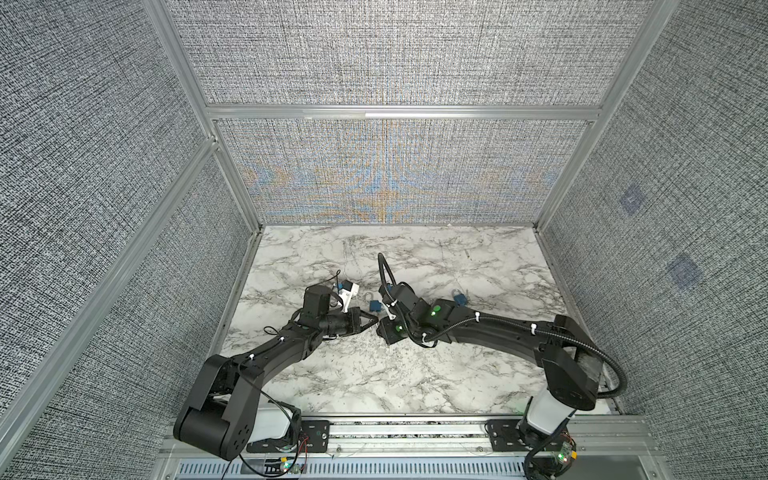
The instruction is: Lock with the key
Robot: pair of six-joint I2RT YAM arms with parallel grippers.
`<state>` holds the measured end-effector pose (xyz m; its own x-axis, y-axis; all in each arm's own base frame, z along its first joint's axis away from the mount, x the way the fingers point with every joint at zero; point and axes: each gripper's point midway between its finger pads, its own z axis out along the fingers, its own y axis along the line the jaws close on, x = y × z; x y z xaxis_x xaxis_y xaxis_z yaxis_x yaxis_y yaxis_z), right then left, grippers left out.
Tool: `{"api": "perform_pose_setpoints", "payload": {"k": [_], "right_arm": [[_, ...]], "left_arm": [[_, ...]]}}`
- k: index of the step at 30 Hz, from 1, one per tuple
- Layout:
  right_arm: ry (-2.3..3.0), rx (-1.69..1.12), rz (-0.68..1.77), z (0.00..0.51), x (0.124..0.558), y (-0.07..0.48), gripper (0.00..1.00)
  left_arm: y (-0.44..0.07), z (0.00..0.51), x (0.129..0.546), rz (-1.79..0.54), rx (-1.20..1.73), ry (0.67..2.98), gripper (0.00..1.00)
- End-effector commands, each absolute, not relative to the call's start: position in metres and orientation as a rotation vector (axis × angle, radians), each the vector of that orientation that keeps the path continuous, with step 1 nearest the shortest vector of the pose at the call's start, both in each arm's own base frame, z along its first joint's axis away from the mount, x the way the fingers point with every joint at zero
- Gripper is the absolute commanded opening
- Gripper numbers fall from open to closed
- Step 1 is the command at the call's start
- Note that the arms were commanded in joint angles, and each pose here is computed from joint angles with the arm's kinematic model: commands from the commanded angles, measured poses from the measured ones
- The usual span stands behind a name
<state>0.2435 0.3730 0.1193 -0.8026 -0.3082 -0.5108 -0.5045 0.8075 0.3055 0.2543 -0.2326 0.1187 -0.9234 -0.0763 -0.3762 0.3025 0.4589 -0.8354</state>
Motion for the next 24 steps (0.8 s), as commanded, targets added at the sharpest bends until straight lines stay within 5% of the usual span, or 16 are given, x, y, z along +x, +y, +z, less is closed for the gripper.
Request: {"api": "perform_pose_setpoints", "payload": {"k": [1,12,24], "right_arm": [[2.493,-0.552,0.685,0.138,0.250,0.379,0.48],[2.301,-0.479,0.899,0.160,0.244,0.359,0.54],[2.165,-0.525,0.823,0.173,0.256,0.377,0.53]], "left_arm": [[-0.231,0.118,0.257,-1.445,0.153,2.349,0.00],[-0.225,0.166,0.276,-1.476,-0.057,2.158,0.00],[-0.223,0.188,0.277,-1.468,-0.089,2.106,0.00]]}}
